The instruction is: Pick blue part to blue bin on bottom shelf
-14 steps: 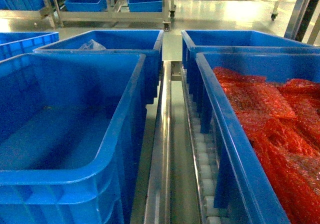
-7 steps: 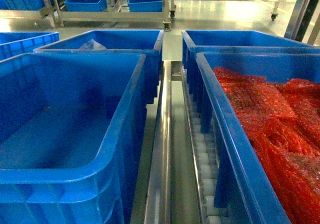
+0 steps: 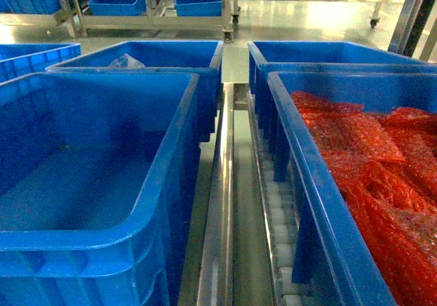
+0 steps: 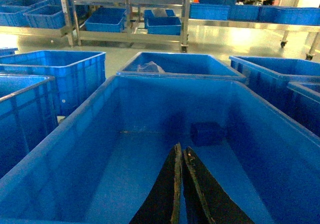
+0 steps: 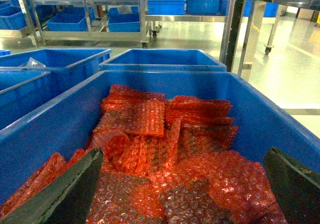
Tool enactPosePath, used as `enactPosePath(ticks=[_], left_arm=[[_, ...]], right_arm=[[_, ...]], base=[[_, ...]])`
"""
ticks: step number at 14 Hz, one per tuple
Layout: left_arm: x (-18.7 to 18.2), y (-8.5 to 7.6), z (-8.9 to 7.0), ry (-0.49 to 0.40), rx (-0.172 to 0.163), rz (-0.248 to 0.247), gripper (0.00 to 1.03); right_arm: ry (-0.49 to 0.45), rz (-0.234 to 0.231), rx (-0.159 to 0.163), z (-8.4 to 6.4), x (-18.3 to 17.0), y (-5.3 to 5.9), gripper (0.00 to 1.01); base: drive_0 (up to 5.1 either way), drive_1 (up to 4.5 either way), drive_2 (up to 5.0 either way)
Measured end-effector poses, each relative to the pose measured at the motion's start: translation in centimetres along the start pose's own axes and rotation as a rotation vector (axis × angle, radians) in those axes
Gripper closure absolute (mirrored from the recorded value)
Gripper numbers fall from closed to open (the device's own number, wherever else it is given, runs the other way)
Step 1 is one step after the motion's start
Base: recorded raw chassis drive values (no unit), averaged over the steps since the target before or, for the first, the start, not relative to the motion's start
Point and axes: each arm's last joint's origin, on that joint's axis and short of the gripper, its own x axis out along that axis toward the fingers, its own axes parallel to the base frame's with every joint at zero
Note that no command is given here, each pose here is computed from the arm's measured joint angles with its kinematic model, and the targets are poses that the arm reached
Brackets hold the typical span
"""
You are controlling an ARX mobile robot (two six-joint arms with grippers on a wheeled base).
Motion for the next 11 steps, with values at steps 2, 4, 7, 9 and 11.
enactPosePath(ticks=[2, 4, 7, 9, 11], left_arm=[[-0.3, 0.0, 0.0, 0.0, 0.0, 0.0, 1.01], [-0.6, 0.0, -0.1, 0.003, 0.0, 0.0, 1.01], [-1.8, 0.0, -0.6, 0.04, 0.0, 0.001, 1.01], [-1.9, 0.0, -0.5, 0.022, 0.002, 0.001, 1.01], [-1.9, 0.0, -0.4, 0.018, 0.002, 0.0, 0.95]], right_arm=[[0.0, 0.0, 0.0, 0.0, 0.0, 0.0, 0.03], [0.0, 0.0, 0.0, 0.0, 0.0, 0.0, 0.03], [0.001, 0.0, 0.0, 0.0, 0.0, 0.0, 0.03], [-0.001, 0.0, 0.0, 0.0, 0.0, 0.0, 0.03], [0.0, 0.0, 0.0, 0.0, 0.0, 0.0, 0.03]], base=[[0.0, 0.0, 0.0], [0.0, 0.0, 0.0], [0.0, 0.0, 0.0], [0.0, 0.0, 0.0], [0.0, 0.0, 0.0]])
